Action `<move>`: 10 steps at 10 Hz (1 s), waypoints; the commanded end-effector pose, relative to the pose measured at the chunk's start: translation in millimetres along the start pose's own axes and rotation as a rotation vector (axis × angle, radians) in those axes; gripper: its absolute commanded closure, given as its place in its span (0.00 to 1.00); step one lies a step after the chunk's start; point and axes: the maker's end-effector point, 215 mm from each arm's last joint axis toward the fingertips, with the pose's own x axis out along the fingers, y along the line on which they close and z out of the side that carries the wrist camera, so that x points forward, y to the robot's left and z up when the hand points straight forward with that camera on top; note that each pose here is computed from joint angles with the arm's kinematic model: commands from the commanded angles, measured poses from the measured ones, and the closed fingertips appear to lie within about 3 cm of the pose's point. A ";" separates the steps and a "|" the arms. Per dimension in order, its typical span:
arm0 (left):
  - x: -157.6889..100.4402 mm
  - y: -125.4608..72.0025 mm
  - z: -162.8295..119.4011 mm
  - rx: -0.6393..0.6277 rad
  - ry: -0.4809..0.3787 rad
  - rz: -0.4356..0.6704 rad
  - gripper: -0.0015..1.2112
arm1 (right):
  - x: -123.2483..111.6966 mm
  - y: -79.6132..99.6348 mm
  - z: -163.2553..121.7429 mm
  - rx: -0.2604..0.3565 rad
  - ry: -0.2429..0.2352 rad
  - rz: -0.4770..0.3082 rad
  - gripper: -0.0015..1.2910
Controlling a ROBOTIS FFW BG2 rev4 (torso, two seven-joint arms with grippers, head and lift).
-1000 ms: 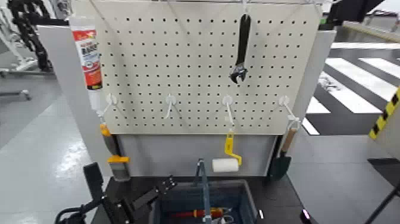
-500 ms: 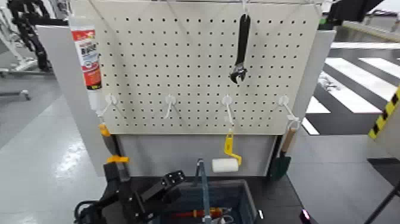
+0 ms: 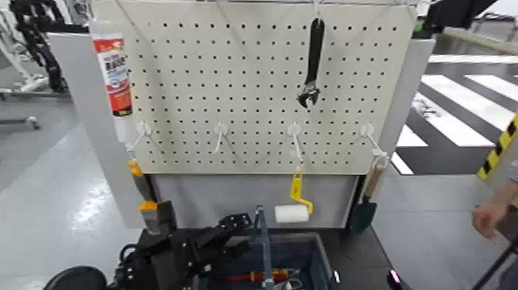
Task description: Grasp the handle of the crate.
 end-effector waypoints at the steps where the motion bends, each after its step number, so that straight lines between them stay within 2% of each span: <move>1: 12.8 6.2 0.1 -0.040 0.039 -0.005 0.10 | 0.8 2.1 1.0 0.001 -0.003 0.007 0.12; 8: 42.2 12.7 -9.5 -0.084 0.114 -0.029 0.15 | 3.2 4.3 1.7 0.003 -0.008 0.016 0.12; 9: 43.5 12.6 -11.4 -0.086 0.118 -0.033 0.33 | 3.6 4.4 2.0 0.001 -0.010 0.018 0.12; 10: 42.4 15.9 -13.1 -0.093 0.117 -0.028 0.68 | 3.5 4.2 1.1 0.002 -0.008 0.018 0.12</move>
